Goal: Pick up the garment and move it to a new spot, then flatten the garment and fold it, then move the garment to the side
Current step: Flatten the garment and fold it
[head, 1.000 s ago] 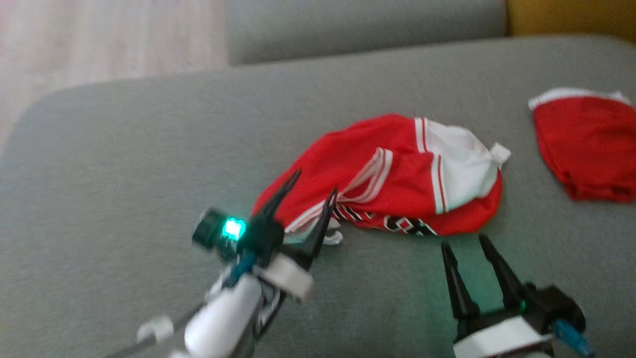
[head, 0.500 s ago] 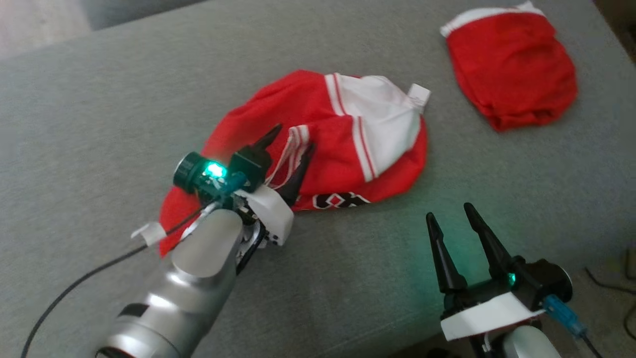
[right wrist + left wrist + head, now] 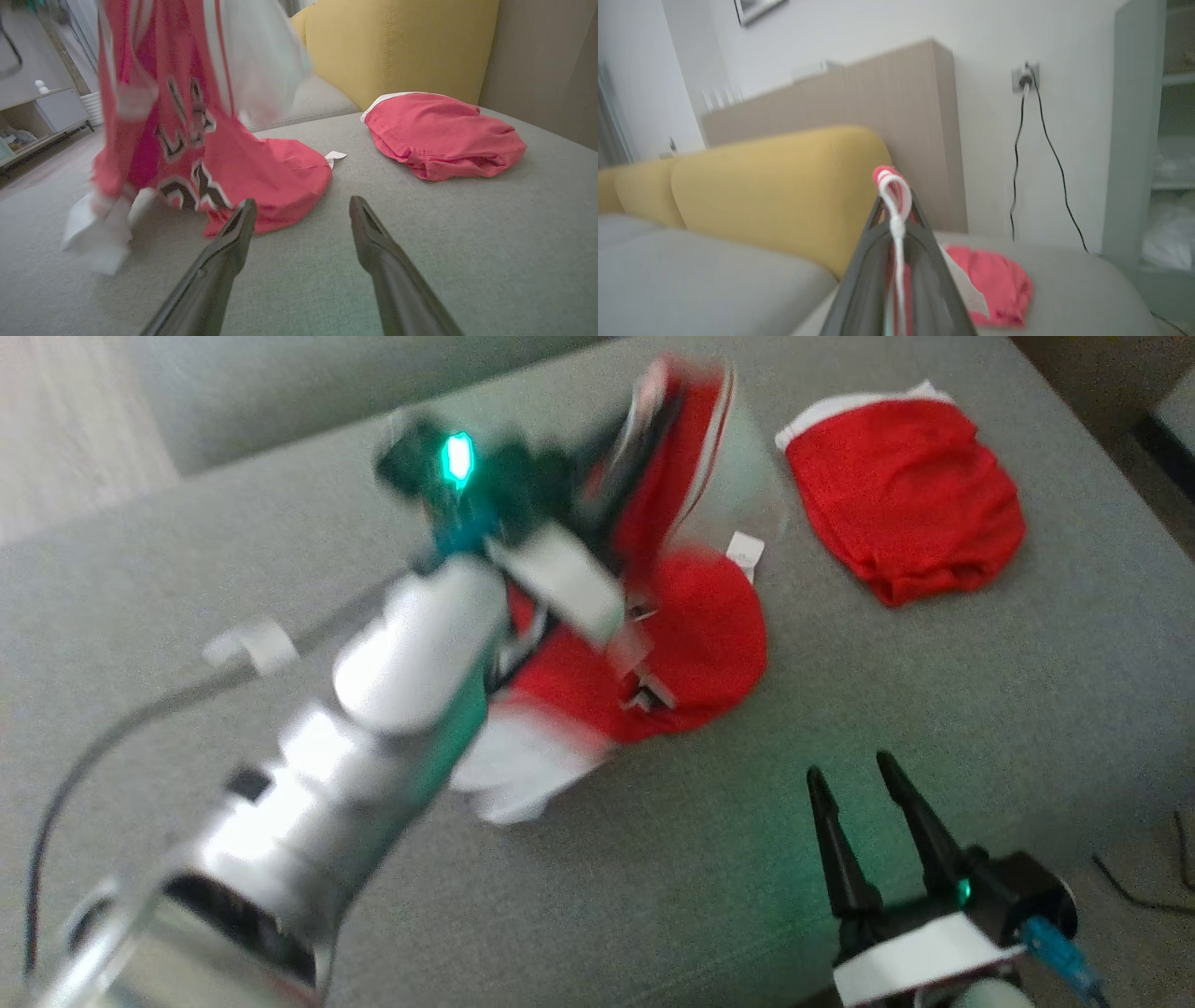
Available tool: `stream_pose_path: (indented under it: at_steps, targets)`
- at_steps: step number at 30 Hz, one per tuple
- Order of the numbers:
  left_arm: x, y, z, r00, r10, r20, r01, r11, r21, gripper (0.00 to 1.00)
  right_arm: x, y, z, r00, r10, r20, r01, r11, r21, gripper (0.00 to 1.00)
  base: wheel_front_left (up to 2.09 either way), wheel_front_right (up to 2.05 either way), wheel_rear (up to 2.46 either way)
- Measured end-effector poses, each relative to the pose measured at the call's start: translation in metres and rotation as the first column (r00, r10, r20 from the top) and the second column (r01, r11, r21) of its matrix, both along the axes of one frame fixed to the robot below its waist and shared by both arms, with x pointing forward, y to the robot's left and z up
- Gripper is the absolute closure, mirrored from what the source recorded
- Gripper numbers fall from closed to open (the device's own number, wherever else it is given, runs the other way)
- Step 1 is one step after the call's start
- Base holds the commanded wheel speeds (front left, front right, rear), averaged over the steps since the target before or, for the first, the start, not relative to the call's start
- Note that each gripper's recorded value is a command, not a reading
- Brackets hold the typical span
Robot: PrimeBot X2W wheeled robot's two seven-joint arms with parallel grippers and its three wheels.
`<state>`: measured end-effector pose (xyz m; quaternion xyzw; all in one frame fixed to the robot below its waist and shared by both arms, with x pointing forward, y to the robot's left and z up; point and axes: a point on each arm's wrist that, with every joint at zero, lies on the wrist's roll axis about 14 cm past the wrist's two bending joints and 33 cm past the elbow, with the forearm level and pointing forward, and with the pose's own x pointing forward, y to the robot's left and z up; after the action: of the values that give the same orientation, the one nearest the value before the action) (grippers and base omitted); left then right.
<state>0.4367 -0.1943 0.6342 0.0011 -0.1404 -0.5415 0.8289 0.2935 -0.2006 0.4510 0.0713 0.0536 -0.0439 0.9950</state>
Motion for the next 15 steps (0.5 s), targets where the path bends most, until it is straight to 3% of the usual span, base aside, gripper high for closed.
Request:
stream_pose_path:
  at_steps: [1, 6, 8, 11, 13, 15]
  targets:
    - [0.0, 0.0, 0.0, 1.0, 0.0, 0.0, 0.0, 1.0, 0.0, 1.0, 0.0, 0.0, 0.0, 1.0, 0.0, 0.0, 0.0, 1.0, 0.0, 0.0, 0.0, 0.0, 0.0]
    - [-0.017, 0.033, 0.154, 0.969, 0.084, 0.232, -0.019, 0.962, -0.271, 1.0, -0.014, 0.003, 0.006, 0.999, 0.004, 0.036, -0.004, 1.0, 0.014, 0.0, 0.0, 0.0, 0.0]
    - [-0.018, 0.054, 0.175, 0.961, 0.137, 0.242, -0.054, 0.945, -0.323, 1.0, -0.015, 0.007, 0.007, 0.999, 0.02, 0.044, -0.021, 1.0, 0.018, 0.0, 0.0, 0.0, 0.0]
    - [-0.008, 0.093, 0.164, 0.958, 0.227, 0.177, -0.155, 0.925, -0.347, 1.0, -0.013, 0.016, 0.008, 0.997, 0.056, 0.052, -0.057, 0.998, 0.022, 0.0, 0.0, 0.0, 0.0]
    - [0.006, 0.129, 0.122, 0.945, 0.319, 0.071, -0.284, 0.909, -0.305, 1.0, -0.009, 0.025, 0.011, 0.994, 0.089, 0.063, -0.09, 0.996, 0.021, 0.0, 0.0, 0.0, 0.0]
    - [0.016, 0.172, 0.063, 0.901, 0.425, -0.081, -0.432, 0.869, -0.241, 1.0, -0.004, 0.033, 0.013, 0.99, 0.122, 0.071, -0.124, 0.992, 0.02, 0.0, 0.0, 0.0, 0.0]
